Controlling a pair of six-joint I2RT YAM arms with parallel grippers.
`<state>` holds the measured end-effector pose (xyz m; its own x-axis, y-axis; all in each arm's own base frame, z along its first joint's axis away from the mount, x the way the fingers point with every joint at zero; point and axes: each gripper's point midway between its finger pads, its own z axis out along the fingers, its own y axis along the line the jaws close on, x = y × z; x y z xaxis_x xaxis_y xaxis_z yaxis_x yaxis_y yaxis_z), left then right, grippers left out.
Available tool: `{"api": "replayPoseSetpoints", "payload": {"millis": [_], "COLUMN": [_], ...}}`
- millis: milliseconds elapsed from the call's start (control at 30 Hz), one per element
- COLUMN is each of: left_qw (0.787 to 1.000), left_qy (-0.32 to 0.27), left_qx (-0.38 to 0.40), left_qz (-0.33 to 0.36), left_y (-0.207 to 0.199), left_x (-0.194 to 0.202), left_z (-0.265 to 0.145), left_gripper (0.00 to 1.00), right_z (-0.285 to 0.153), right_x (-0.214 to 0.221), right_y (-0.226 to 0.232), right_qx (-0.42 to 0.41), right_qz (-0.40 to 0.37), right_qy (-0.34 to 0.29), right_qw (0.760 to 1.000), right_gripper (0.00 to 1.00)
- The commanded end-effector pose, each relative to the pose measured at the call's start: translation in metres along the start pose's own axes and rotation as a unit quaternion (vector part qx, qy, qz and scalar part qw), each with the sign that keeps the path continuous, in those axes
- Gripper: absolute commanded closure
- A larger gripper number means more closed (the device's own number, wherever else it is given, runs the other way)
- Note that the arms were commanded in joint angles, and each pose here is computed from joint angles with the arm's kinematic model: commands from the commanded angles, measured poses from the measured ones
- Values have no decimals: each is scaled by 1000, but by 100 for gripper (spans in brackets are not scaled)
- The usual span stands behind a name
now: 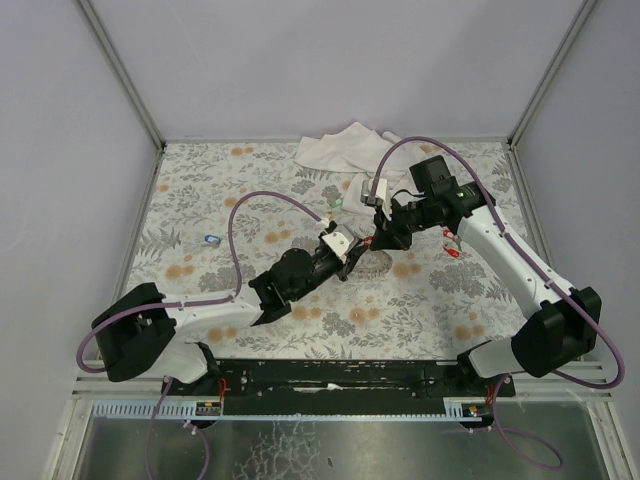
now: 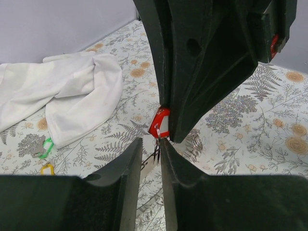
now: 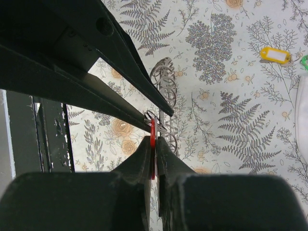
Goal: Remove the keys from the keyring
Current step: Remove the key from the keyring.
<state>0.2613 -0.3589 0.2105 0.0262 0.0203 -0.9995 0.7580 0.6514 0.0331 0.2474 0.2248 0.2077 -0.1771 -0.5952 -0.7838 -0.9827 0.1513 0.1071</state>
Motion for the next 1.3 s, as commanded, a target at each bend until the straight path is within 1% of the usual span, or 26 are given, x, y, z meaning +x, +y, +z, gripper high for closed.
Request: {"api": "replayPoseSetpoints", "payload": {"millis": [0, 433, 767, 900, 1100, 1267], "left_qw": [1000, 1000, 1000, 1000, 1000, 1000], "left_qy": [-16, -10, -12, -14, -13, -10], "left_qx": [7, 16, 21, 24, 21, 12], "left_qz": [16, 19, 3, 4, 5, 5], "left_y": [-1, -2, -2, -3, -2, 1], "left_x": [-9, -5, -5, -7, -7, -6], "left_z": [-3, -5, -7, -6, -5, -4], "left_gripper": [79, 76, 75, 77, 83, 84], "right_z": [-10, -9, -9, -9, -9, -9], "right_x": [-28, -27, -27, -27, -27, -27], "right_y": [0, 0, 1, 1, 1, 2], "right_qx": [9, 10, 8, 8, 8, 6], "right_qz": [-32, -32, -32, -31, -31, -32], "right_qy": [-33, -32, -33, -33, -33, -34], "right_qw": [999, 999, 999, 999, 999, 999], "right_gripper": [100, 100, 100, 100, 100, 100]}}
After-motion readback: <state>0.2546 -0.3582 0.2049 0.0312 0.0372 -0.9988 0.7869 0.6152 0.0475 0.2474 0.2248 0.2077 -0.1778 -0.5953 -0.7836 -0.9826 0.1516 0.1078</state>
